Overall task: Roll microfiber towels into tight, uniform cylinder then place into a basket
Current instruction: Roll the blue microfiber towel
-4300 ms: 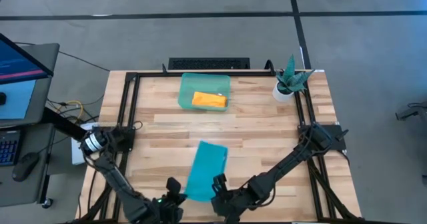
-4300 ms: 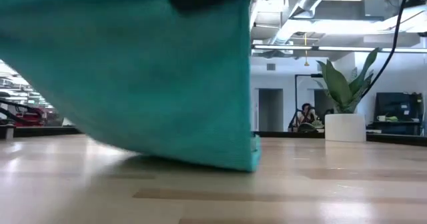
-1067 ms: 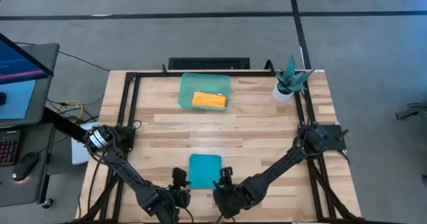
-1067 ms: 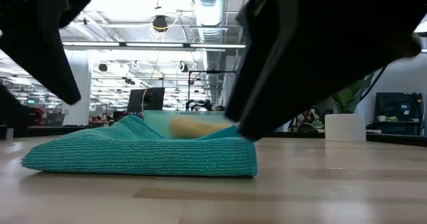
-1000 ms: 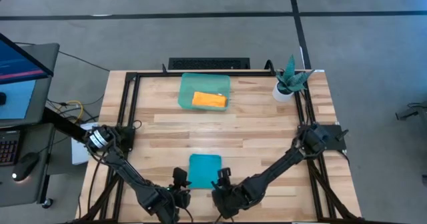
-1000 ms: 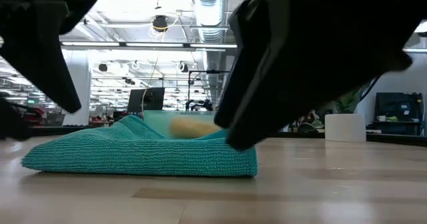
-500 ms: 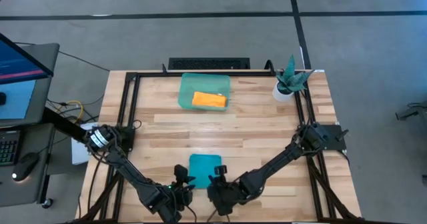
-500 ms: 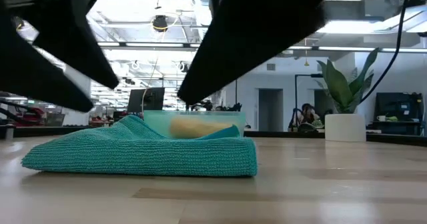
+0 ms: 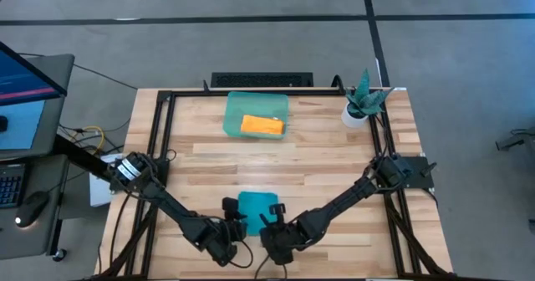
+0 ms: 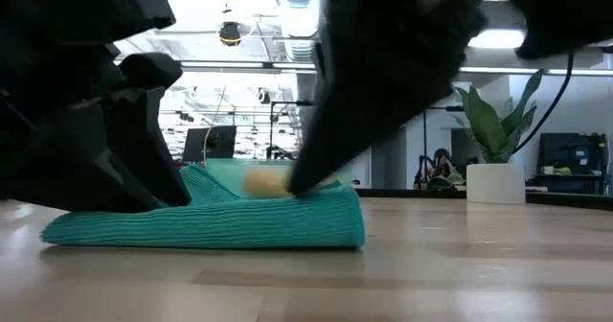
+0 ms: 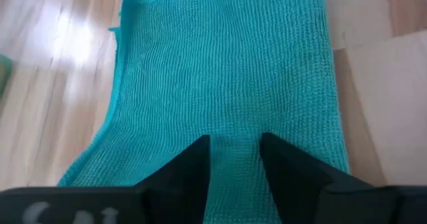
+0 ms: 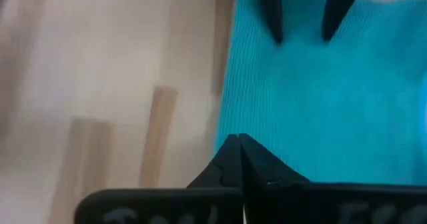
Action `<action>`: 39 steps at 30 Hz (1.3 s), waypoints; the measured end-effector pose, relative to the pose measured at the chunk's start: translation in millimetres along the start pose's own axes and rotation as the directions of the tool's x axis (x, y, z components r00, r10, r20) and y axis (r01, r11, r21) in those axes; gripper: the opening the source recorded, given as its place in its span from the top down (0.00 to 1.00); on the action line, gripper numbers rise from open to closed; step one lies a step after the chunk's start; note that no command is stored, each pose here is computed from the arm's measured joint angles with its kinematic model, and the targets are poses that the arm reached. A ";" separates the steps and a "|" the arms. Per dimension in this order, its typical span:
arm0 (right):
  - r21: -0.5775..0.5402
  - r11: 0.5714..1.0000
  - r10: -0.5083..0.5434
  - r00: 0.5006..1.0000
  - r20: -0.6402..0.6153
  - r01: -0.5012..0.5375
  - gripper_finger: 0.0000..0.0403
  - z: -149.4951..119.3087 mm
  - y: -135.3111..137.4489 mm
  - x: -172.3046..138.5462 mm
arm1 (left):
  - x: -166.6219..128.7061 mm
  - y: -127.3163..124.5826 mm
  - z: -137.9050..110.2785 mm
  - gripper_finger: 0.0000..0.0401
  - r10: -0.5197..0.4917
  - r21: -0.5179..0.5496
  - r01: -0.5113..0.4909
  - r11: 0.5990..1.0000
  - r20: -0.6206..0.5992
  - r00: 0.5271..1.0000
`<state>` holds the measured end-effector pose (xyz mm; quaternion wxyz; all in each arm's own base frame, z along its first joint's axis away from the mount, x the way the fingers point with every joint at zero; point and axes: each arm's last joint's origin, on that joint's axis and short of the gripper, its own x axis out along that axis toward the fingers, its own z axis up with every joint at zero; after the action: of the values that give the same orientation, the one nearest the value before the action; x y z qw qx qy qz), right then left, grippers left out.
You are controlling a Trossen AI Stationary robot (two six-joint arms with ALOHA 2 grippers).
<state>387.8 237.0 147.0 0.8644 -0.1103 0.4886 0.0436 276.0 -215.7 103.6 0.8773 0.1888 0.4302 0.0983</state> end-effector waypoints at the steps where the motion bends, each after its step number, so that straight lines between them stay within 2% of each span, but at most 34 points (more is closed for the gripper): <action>1: 0.006 1.000 0.005 1.000 -0.018 -0.005 0.98 -3.5 -0.2 1.7 | 0.8 0.2 -2.0 0.68 0.001 -0.010 -0.001 1.000 0.000 1.000; 10: 0.103 0.993 0.062 0.992 -0.111 -0.050 0.94 -15.8 -9.3 10.6 | -0.4 -2.6 3.0 0.74 -0.020 -0.033 0.020 0.999 0.014 1.000; 17: 0.088 0.995 0.060 0.991 -0.121 -0.050 0.98 -17.1 -8.4 9.9 | -5.4 -6.2 12.3 0.74 -0.054 -0.033 0.054 0.998 0.008 0.999; 20: 0.073 0.996 0.056 0.988 -0.145 -0.046 0.97 -19.3 -7.0 4.2 | -11.5 -9.4 13.1 0.74 -0.031 -0.004 0.031 0.999 0.008 0.999; 25: 0.035 0.999 0.026 0.985 -0.170 -0.020 0.94 -19.0 -0.1 -9.8 | -26.2 -16.1 17.0 0.74 0.028 0.042 -0.030 0.999 0.045 0.999; 35: -0.036 0.999 -0.012 0.994 -0.107 0.009 0.96 2.6 19.3 -42.2 | -72.4 -23.6 32.1 0.74 0.118 0.116 -0.123 0.986 0.050 0.992; 37: -0.051 0.998 -0.041 0.996 -0.076 0.037 0.96 8.6 25.0 -52.9 | -86.1 -28.7 33.4 0.74 0.107 0.161 -0.115 0.980 0.060 0.992; 39: -0.080 0.992 -0.101 0.994 -0.048 0.097 0.96 11.5 32.0 -65.3 | -100.4 -38.2 31.7 0.74 0.074 0.251 -0.095 0.963 0.093 0.993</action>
<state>357.7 272.9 203.8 0.8475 -0.1688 0.5030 0.0168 240.2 -291.9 177.5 0.8578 0.3221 0.3941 0.0717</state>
